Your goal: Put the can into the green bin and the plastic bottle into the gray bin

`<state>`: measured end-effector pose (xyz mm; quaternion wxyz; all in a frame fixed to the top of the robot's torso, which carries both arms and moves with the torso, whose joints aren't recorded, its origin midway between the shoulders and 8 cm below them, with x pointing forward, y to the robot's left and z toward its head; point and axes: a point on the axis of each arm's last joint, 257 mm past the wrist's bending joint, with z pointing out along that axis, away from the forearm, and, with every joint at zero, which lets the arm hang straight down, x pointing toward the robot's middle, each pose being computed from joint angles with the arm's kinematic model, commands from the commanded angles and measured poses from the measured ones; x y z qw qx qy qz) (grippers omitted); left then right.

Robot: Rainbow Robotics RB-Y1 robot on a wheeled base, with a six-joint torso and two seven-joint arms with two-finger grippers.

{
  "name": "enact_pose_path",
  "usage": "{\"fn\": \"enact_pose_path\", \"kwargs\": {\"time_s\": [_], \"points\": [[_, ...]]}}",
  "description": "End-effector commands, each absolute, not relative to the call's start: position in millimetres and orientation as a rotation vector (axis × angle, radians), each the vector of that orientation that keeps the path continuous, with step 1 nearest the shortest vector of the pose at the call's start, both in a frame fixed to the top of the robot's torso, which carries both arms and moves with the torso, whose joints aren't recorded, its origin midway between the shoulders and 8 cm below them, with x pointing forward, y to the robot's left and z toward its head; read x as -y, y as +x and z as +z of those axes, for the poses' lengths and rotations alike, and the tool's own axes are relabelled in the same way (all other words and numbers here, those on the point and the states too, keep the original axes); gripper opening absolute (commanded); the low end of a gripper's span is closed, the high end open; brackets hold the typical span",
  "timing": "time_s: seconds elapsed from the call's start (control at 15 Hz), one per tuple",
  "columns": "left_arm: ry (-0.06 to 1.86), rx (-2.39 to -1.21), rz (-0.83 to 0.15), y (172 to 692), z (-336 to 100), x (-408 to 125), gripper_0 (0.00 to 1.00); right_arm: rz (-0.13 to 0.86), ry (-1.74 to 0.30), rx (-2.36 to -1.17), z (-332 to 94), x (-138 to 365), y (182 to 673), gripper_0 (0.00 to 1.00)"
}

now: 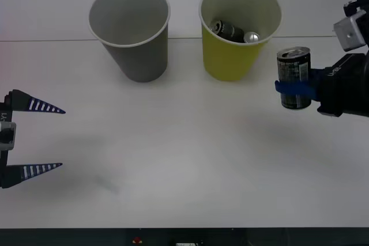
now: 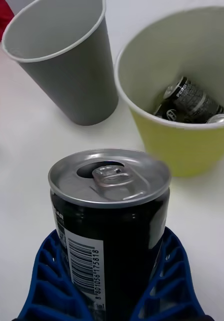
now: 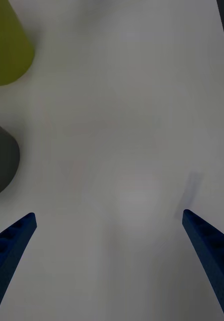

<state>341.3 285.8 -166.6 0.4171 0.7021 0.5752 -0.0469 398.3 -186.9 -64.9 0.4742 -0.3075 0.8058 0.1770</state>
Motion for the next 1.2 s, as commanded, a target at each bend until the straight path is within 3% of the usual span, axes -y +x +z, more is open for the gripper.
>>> {"fn": "enact_pose_path", "kwargs": {"time_s": [0.07, 0.47, 0.73, 1.2], "points": [[1.762, -1.444, -0.118, 341, -167, -286, 1.0, 0.363, -0.786, -1.979, -48, 195, 415, 0.0], [1.762, -1.444, -0.118, 341, -167, -286, 1.0, 0.313, -0.827, -1.959, 1, 194, 462, 0.0], [1.762, -1.444, -0.118, 341, -167, -286, 1.0, 0.299, -0.836, -2.003, 12, 185, 498, 0.0], [1.762, -1.444, -0.118, 341, -167, -286, 1.0, 0.175, -0.835, -2.139, 2, 161, 565, 0.0]]}}
